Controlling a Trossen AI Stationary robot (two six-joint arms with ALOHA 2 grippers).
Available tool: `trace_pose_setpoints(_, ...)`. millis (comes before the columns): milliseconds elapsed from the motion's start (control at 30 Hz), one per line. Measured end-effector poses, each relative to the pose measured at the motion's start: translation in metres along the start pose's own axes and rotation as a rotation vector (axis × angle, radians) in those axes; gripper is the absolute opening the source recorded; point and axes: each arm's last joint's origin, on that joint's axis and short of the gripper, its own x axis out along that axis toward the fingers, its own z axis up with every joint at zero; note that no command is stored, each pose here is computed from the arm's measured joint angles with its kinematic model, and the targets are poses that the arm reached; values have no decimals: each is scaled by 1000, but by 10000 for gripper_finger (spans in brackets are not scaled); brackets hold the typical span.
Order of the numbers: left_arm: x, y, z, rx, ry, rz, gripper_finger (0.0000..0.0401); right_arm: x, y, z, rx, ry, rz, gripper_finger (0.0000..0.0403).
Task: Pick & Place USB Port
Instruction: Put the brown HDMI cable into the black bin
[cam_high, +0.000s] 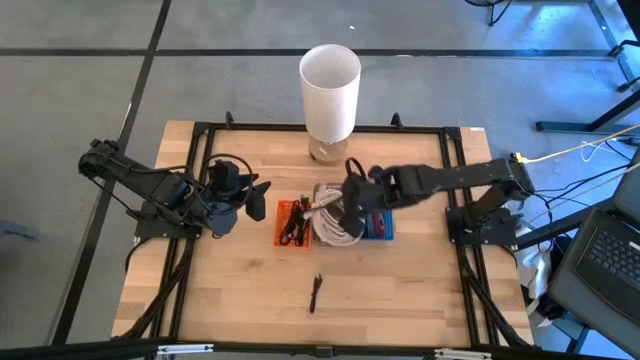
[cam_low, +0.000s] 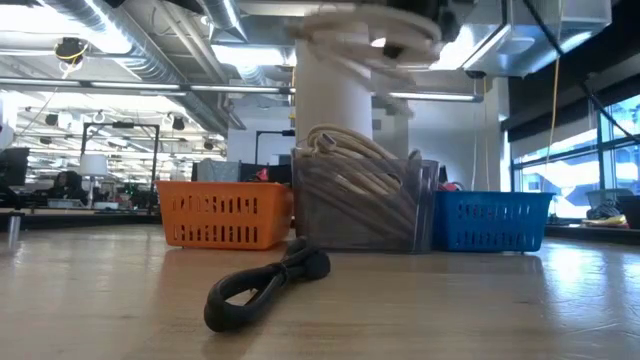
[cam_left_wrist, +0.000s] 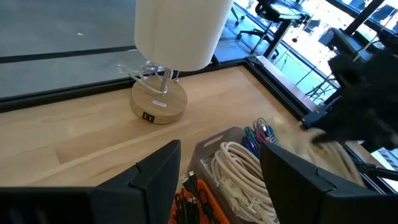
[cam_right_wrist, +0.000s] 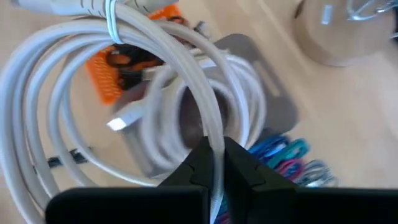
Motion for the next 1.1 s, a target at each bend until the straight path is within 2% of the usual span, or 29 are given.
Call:
trace_pose_setpoints(133, 0, 0, 0, 3, 0, -2, 212, 14, -19, 14, -8, 24, -26, 15)
trace_pose_setpoints(367, 0, 0, 0, 18, -3, 0, 212, 46, -41, 31, -27, 107, 6, 15)
trace_pose_setpoints(700, 0, 0, 0, 30, 1, -1, 212, 113, -46, 35, -85, 270, 36, 15)
trace_pose_setpoints(867, 0, 0, 0, 30, 9, -4, 212, 125, -45, 34, -84, 291, 24, 15)
trace_pose_setpoints(967, 0, 0, -1, 30, 12, -5, 212, 122, -46, 34, -62, 272, -8, 40)
trace_pose_setpoints(1100, 0, 0, -1, 30, 12, -5, 212, 108, -49, 37, -28, 228, -29, 105)
